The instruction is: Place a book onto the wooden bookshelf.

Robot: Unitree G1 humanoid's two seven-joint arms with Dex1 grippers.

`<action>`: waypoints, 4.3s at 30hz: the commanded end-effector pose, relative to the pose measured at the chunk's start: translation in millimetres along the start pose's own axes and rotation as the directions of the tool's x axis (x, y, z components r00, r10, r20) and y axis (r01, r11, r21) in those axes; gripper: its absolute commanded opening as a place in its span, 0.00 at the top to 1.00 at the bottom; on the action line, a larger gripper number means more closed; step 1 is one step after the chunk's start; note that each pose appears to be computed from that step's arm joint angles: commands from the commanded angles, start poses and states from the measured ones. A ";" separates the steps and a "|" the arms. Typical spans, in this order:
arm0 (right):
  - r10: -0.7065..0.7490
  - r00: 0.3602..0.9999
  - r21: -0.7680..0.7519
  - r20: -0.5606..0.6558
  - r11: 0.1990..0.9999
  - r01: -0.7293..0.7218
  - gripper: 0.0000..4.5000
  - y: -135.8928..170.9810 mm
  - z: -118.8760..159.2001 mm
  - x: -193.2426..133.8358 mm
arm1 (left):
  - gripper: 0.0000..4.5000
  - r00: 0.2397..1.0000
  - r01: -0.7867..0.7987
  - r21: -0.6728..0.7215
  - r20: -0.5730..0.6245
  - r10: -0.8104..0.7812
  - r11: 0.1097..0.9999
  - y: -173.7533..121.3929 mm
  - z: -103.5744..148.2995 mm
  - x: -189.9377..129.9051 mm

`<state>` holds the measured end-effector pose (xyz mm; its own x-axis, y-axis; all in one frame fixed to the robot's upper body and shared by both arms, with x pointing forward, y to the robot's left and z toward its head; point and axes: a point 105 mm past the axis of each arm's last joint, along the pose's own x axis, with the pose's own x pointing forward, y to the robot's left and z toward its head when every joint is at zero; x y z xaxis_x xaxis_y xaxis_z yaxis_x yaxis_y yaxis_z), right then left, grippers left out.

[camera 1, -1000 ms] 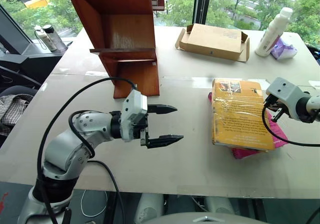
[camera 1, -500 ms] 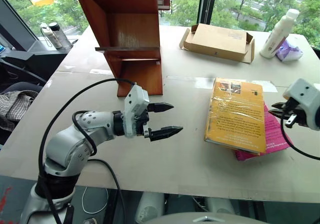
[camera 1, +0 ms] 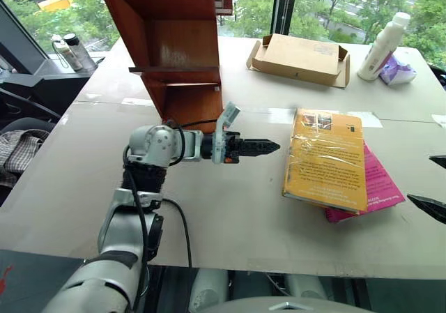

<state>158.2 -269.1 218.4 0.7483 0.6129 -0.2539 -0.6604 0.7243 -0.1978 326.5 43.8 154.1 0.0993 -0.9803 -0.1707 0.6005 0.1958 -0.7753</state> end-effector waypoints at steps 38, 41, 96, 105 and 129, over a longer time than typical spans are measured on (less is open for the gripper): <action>-0.067 0.984 0.012 0.167 0.998 0.066 0.00 5.7 -5.8 0.3 | 0.72 0.991 0.109 -0.078 -0.075 -0.115 0.991 15.4 0.7 89.9; -0.069 0.984 0.016 0.162 0.998 0.067 0.00 4.7 -7.0 0.1 | 0.90 0.988 0.125 -0.098 -0.074 -0.132 0.987 14.1 1.1 85.1; 0.334 0.735 -0.172 0.590 0.941 -0.290 0.00 -58.7 80.0 66.2 | 0.90 0.807 -0.365 0.629 0.582 0.104 -0.687 -251.9 109.4 -145.9; 0.324 0.744 -0.158 0.584 0.945 -0.288 0.00 -52.5 81.5 68.3 | 0.90 0.656 -0.083 0.714 0.564 0.502 -0.695 -166.2 132.2 -168.8; 0.228 0.789 -0.088 0.570 0.972 -0.217 0.00 -47.7 76.3 64.4 | 0.60 0.305 -0.089 0.967 0.253 0.918 -0.237 -45.4 133.6 -192.2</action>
<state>249.7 -240.5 273.3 0.4928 0.8268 0.2712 -0.8193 0.5459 -0.1754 380.6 205.4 316.3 0.7976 -0.1864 -0.5737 0.5826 -0.0086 0.8127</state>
